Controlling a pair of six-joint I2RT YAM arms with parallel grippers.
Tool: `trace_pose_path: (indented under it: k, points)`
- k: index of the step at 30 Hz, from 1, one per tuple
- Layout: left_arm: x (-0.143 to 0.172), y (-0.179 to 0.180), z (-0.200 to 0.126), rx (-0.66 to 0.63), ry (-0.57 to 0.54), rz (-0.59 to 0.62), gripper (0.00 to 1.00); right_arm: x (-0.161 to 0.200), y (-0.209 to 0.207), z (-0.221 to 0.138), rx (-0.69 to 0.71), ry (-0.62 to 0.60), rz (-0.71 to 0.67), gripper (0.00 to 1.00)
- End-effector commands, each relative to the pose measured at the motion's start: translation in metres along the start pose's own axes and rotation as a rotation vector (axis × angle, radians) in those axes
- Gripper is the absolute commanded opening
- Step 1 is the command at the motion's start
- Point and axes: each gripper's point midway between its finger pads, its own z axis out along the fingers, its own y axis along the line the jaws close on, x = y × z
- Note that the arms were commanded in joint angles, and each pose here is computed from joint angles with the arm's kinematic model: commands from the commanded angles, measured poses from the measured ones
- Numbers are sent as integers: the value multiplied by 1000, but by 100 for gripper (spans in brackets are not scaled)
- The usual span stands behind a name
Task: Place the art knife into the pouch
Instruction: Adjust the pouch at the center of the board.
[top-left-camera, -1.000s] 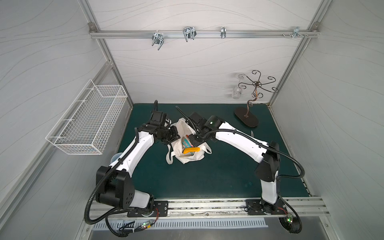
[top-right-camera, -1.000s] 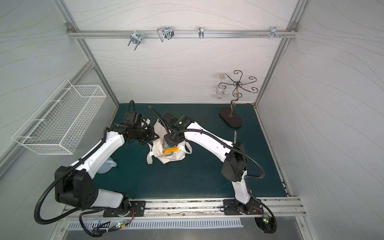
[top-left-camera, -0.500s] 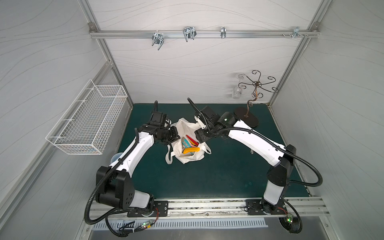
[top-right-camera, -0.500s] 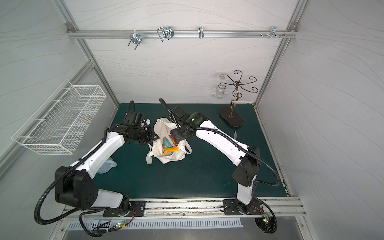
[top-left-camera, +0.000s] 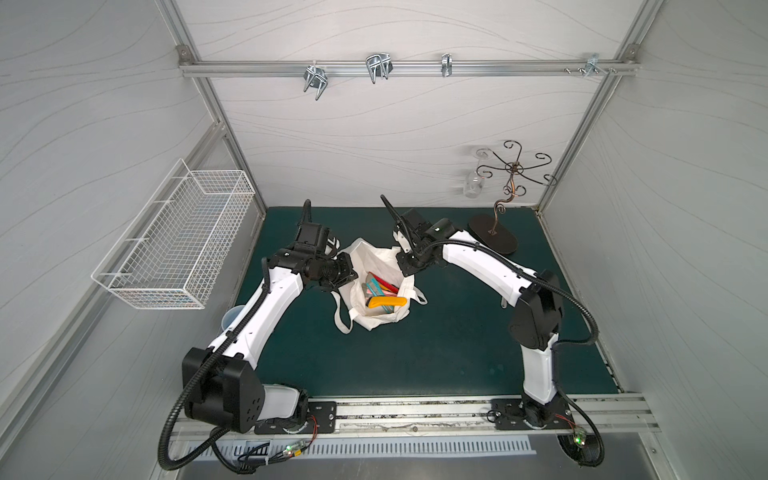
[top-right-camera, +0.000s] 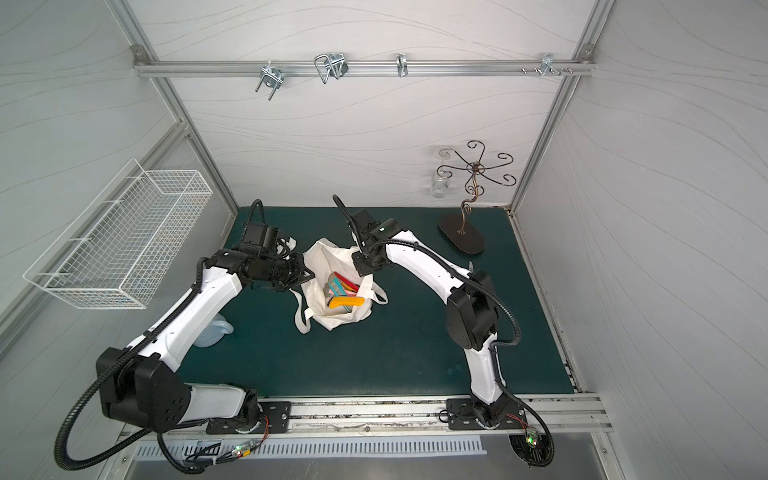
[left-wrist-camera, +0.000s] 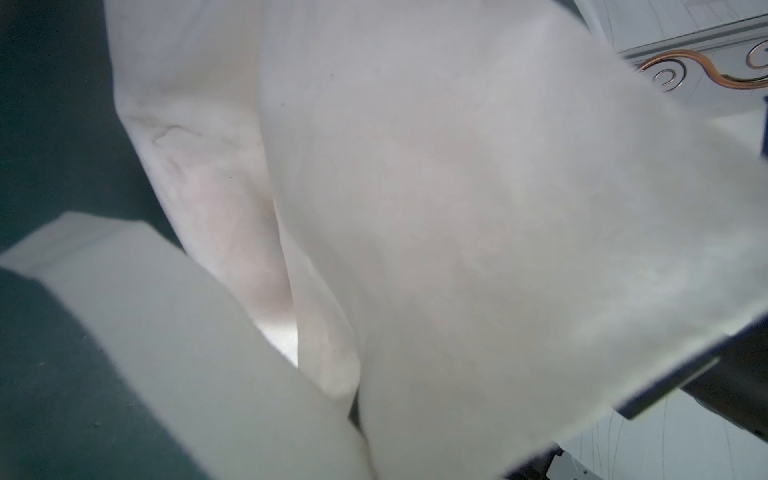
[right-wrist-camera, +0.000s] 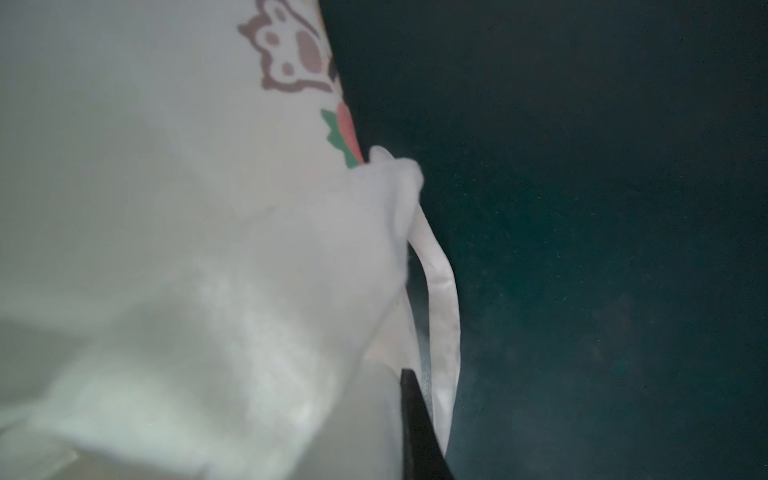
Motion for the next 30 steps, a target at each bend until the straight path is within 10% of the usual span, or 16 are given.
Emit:
trace_pose_path:
  k: [1,12,23,30]
  points:
    - [-17,-50,-63,95,-134,80,0,-33,16,-93,-98,-192,-31,0]
    - [-6,-131,-208,303,-365,209,0,-59,35,-292,-246,-583,-69,0]
    - [-3,-125,-184,338,-321,192,0,-46,36,-302,-271,-576,-58,0]
    - [-5,-110,-125,317,-221,158,0,-64,19,-226,-272,-439,10,0]
